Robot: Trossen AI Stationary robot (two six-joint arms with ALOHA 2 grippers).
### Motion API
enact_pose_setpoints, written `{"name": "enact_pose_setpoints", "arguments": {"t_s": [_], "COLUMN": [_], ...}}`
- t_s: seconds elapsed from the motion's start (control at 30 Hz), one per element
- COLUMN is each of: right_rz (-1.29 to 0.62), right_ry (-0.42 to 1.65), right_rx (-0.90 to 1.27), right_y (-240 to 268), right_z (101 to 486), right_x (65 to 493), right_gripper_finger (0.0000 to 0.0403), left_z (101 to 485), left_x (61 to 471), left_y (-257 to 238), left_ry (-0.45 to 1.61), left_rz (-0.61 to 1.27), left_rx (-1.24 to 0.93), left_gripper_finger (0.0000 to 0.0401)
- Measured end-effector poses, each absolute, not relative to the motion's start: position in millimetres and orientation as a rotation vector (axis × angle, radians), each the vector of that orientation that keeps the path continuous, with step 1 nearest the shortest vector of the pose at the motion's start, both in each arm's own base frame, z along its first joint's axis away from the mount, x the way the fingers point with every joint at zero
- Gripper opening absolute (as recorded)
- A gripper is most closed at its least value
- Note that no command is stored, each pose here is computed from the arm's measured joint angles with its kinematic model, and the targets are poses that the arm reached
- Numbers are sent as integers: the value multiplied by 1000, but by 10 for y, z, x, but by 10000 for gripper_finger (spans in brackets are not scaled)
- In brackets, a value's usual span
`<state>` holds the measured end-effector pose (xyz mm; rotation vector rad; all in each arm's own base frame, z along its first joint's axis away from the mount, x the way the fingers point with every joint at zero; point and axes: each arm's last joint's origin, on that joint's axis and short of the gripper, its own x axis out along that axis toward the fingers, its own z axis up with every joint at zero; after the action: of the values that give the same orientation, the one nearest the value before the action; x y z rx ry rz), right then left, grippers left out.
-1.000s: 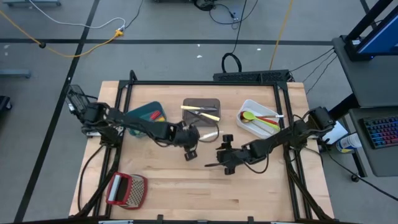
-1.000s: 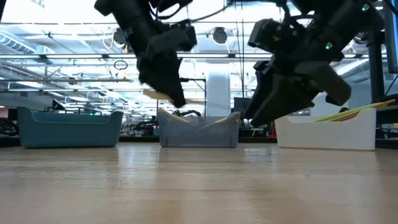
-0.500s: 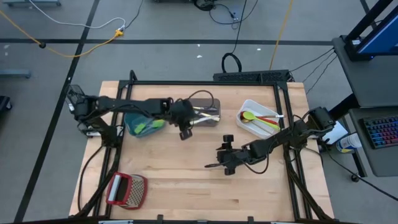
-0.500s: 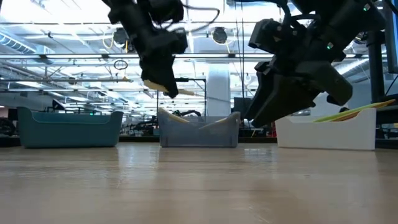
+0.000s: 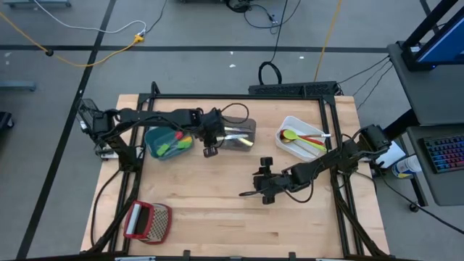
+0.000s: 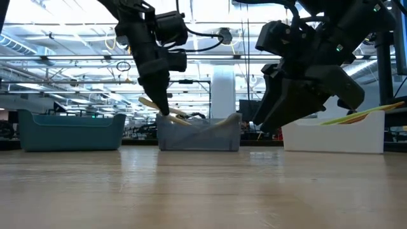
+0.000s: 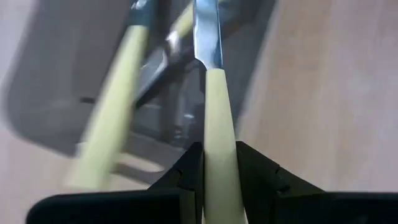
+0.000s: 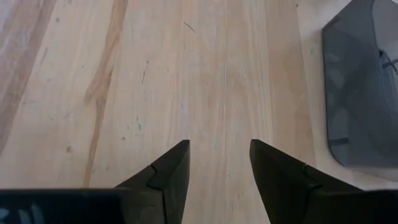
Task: Pick & Place Kitchen Items
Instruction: Put the yellow table knife into the black bin, then return to Home Position
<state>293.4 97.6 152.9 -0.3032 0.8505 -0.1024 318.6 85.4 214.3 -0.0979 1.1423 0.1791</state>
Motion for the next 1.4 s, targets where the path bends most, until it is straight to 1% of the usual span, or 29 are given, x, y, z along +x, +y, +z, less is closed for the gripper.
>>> {"name": "enact_pose_setpoints", "arguments": {"t_s": [0.17,0.27,0.4,0.53,0.67,0.9,1.0,1.1,1.17,1.3,1.4], "right_rz": [-101,-90,-88,-88,-88,-96,-106,-114,-118,-122,-120], "right_ry": [851,853,854,854,854,849,846,831,826,783,747], "right_rx": [-311,-337,-342,-343,-343,-322,-296,-271,-259,-226,-209], "right_y": [970,970,970,970,970,972,975,978,975,972,962], "right_z": [1529,1528,1528,1526,1526,1528,1534,1563,1593,1714,1821], "right_x": [2936,2936,2937,2936,2936,2939,2935,2931,2919,2900,2874], "right_gripper_finger": [160,160,160,160,160,160,156,140,124,76,30], "left_z": [2172,2197,2200,2206,2209,2231,2256,2312,2378,2480,2570], "left_x": [3210,3234,3222,3225,3224,3202,3197,3189,3198,3180,3156], "left_y": [984,1051,1102,1118,1126,1119,1092,1027,978,839,726], "left_ry": [1086,1041,1041,1041,1036,1011,1003,987,953,926,902], "left_rz": [234,230,202,256,344,431,437,440,442,440,437], "left_rx": [-37,5,55,73,35,-115,-122,-121,-109,-69,-39], "left_gripper_finger": [94,96,101,102,103,103,103,101,92,56,22]}}
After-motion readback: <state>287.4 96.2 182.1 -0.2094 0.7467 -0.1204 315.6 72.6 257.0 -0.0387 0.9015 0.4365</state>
